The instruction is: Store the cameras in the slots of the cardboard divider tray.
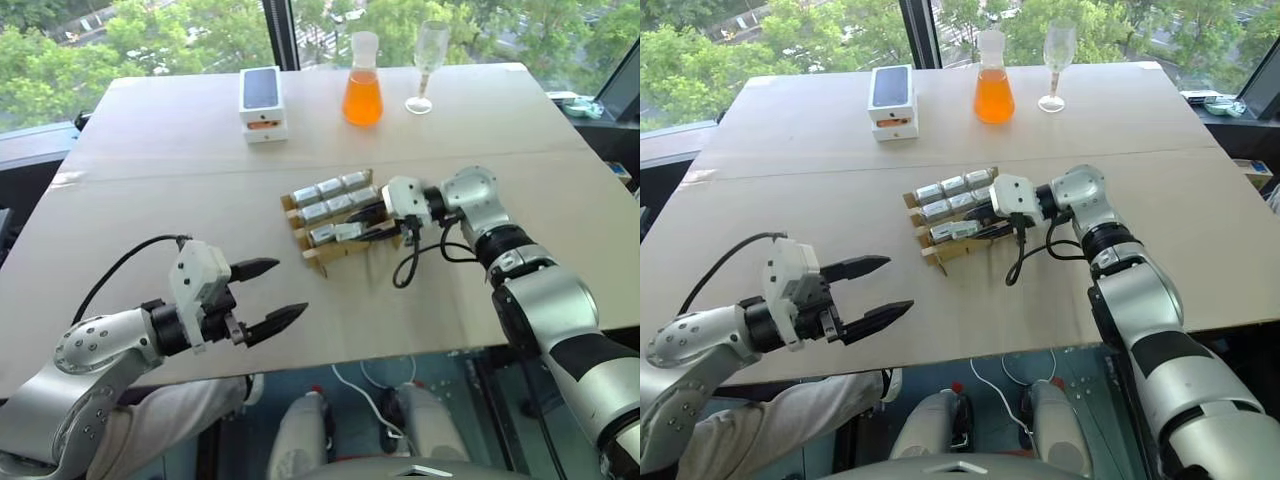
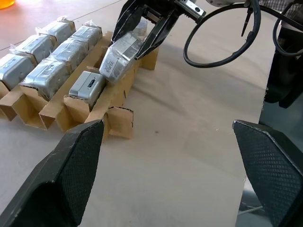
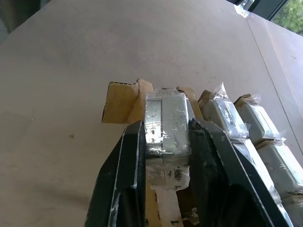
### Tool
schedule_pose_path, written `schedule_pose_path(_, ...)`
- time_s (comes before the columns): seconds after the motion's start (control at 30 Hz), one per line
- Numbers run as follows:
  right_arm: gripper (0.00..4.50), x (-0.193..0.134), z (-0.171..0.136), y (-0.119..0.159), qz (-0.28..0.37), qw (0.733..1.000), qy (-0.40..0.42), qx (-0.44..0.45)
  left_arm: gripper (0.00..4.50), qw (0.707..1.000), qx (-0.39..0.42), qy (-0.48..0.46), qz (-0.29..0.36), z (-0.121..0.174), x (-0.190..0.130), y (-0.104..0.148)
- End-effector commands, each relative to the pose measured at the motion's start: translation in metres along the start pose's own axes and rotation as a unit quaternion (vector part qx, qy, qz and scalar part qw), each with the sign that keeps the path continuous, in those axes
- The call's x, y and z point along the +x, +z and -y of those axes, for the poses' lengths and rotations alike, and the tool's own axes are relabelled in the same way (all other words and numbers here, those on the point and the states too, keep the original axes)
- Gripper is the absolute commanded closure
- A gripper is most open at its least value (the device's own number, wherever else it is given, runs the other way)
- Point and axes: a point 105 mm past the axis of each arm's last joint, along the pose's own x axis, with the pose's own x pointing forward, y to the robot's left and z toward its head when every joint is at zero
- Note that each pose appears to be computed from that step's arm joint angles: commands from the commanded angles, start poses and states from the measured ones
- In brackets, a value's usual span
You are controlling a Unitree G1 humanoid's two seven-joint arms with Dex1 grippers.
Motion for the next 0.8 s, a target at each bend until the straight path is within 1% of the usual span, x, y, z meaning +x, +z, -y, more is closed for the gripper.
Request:
schedule_pose_path(0.03, 3.78, -0.007, 0.014, 0.015, 0.003, 1.000, -0.007, -0.022, 0.00, 1.000, 0.013, 0.006, 0.012, 0.004, -0.004, 0.009)
schedule_pose_path(0.2, 3.78, -0.006, 0.022, 0.014, -0.020, 0.998, -0.037, -0.040, 0.00, 1.000, 0.012, 0.010, 0.013, 0.005, -0.004, 0.010)
schedule_pose_path(0.4, 3.78, 0.001, 0.018, 0.006, -0.059, 0.995, -0.028, -0.073, 0.00, 1.000, 0.014, 0.012, 0.015, 0.004, -0.004, 0.012)
schedule_pose_path(0.57, 3.78, -0.001, 0.020, 0.002, -0.082, 0.992, -0.035, -0.084, 0.00, 1.000, 0.015, 0.012, 0.015, 0.004, -0.004, 0.013)
schedule_pose_path(0.8, 3.78, -0.008, 0.025, 0.003, -0.084, 0.993, -0.049, -0.074, 0.00, 1.000, 0.016, 0.013, 0.016, 0.004, -0.004, 0.013)
